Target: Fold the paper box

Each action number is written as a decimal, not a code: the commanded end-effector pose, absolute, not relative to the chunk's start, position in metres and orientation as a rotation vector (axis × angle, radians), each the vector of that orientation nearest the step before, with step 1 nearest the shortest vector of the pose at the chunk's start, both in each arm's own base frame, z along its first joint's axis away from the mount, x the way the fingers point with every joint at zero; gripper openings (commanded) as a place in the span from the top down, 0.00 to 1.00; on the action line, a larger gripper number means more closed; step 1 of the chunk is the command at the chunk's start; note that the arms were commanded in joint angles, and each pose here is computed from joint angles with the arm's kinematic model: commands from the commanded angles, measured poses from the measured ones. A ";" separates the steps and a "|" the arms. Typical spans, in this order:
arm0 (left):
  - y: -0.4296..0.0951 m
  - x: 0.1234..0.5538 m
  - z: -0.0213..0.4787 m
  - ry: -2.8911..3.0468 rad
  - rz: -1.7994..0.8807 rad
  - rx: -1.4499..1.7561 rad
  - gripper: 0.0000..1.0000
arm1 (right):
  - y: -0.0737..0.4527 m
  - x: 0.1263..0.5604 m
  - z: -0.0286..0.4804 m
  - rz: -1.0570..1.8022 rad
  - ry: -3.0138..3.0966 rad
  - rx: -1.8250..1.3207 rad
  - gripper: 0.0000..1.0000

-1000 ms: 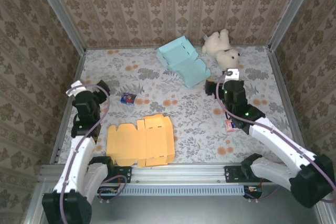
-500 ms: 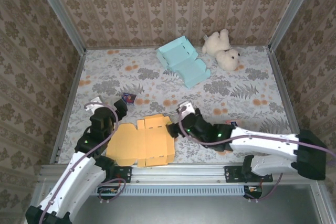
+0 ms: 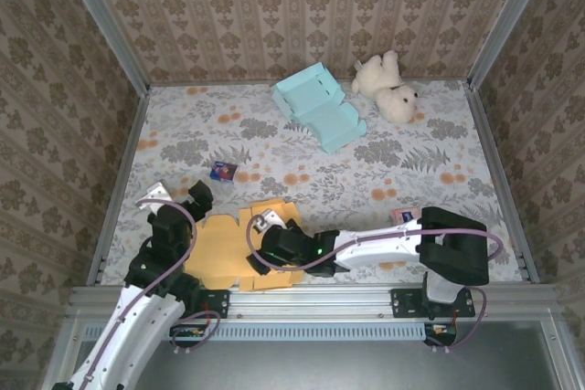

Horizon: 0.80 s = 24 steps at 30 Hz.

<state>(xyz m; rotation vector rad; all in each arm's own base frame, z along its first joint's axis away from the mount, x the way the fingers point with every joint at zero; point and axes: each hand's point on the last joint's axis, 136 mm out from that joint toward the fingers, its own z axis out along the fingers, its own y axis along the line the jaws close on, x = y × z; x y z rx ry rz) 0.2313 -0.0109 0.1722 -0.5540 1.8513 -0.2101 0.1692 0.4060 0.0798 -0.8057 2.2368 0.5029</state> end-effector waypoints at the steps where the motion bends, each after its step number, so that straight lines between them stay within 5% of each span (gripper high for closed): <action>1: -0.001 0.228 0.165 1.845 -0.152 -0.584 0.00 | 0.417 0.167 0.073 0.521 2.257 -0.795 0.03; 24: -0.016 0.235 0.158 1.854 -0.225 -0.539 0.00 | 0.307 0.241 0.009 0.131 2.385 -0.676 0.03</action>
